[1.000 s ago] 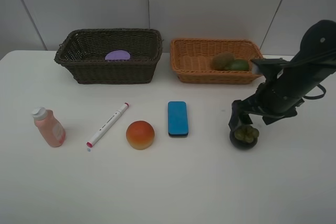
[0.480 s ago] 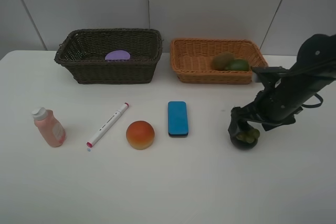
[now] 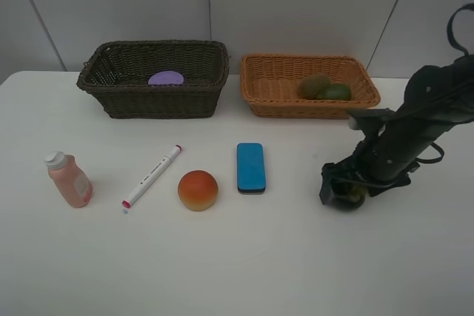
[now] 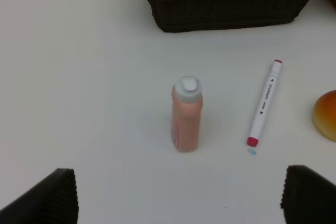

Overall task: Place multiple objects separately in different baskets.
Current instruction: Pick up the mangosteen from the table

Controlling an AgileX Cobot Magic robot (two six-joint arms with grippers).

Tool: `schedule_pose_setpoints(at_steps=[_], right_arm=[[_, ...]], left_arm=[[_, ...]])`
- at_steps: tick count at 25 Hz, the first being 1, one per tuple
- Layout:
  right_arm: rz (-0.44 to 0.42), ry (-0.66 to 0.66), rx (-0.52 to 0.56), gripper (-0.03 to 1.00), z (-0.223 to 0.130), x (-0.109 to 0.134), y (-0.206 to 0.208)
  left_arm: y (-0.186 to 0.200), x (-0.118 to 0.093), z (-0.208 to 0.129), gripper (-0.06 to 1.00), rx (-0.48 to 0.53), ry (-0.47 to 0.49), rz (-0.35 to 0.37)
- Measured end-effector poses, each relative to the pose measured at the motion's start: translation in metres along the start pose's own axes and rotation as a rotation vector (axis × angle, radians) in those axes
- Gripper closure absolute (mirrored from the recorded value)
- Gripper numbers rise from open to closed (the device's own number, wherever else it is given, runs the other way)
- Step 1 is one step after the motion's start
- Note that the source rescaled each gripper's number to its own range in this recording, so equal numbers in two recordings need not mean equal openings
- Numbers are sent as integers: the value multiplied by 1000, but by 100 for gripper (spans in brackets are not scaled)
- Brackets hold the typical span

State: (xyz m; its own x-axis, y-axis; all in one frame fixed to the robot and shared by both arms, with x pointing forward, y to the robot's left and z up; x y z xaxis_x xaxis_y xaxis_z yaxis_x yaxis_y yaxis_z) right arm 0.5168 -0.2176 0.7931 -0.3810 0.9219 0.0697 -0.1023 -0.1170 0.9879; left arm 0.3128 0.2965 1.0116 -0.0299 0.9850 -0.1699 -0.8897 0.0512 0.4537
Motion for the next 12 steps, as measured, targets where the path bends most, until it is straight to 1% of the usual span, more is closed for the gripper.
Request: schedule_pose_setpoints(at_steps=[12], right_arm=[[2, -6, -3, -3, 1, 0, 0]], left_arm=[[0, 0, 0, -6, 0, 0, 0]])
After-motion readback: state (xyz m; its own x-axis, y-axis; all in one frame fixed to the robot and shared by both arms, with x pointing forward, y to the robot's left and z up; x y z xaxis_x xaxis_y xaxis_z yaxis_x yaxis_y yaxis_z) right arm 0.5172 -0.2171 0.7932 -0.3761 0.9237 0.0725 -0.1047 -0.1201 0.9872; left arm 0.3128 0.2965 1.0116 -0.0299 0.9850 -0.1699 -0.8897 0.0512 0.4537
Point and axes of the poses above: a point on each arm's last joint axis where the gripper is mounted, y pointing back along that axis away from the gripper, x along the wrist's bending axis when the last joint is at zero, z = x × y, the point moved 9 cm from there along -y, pointing out along that axis toward the gripper, and after that the axes turned 9 degrees about y, right-handed, at the moved point
